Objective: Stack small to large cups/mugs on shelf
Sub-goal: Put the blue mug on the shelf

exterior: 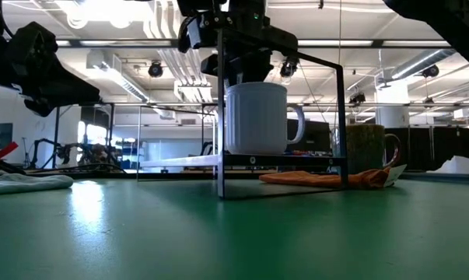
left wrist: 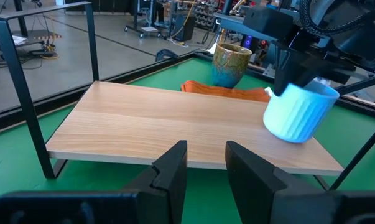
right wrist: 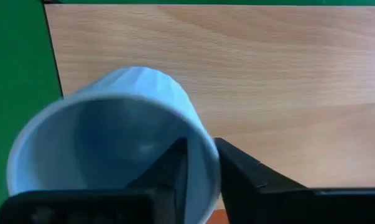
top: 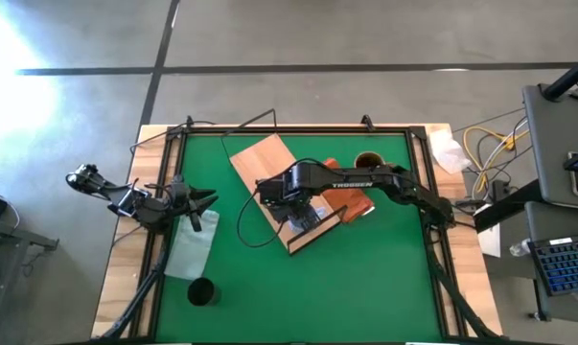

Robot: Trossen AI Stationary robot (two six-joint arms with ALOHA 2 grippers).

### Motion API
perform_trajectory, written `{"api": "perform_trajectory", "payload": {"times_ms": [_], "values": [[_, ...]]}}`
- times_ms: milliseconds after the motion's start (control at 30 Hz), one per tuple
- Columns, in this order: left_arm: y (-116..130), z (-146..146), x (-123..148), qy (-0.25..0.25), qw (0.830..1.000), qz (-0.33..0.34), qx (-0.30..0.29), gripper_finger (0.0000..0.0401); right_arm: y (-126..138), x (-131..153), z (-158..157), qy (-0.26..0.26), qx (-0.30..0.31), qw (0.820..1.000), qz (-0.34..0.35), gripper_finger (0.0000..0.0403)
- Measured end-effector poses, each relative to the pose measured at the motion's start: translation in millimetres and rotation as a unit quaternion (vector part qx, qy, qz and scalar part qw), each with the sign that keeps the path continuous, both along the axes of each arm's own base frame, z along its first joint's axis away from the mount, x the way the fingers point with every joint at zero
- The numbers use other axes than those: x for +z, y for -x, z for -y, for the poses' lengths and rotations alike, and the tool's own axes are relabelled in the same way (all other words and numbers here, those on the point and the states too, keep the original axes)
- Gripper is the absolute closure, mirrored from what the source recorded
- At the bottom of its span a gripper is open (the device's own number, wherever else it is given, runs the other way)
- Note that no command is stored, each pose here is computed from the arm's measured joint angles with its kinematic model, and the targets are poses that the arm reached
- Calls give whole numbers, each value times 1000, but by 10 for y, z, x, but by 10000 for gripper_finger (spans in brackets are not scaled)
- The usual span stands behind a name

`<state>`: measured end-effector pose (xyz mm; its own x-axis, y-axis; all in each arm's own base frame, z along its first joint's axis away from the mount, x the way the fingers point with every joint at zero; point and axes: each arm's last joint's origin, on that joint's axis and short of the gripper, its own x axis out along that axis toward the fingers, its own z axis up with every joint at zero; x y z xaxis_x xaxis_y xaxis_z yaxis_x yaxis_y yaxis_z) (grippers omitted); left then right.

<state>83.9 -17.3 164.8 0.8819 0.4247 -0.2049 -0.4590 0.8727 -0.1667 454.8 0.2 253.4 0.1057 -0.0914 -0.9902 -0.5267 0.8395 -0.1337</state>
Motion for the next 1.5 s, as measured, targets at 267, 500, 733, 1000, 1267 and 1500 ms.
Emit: {"api": "perform_trajectory", "payload": {"times_ms": [267,500,733,1000,1267,1500], "values": [[0,0,-1,0,1000,0,0,305,1,72,6,8,-16,1000,15,294],[0,0,0,0,1000,0,0,305,87,499,-31,4,-60,995,86,290],[0,0,0,0,1000,0,0,305,315,791,-55,-16,-110,990,91,279],[0,0,0,0,1000,0,0,305,706,1482,-127,-149,-255,934,200,271],[2,-5,5,-2,1000,2,7,305,1318,1904,-23,-91,-425,869,235,298],[-44,4,316,88,978,183,44,305,1416,1769,21,-101,-512,829,203,364]]}}
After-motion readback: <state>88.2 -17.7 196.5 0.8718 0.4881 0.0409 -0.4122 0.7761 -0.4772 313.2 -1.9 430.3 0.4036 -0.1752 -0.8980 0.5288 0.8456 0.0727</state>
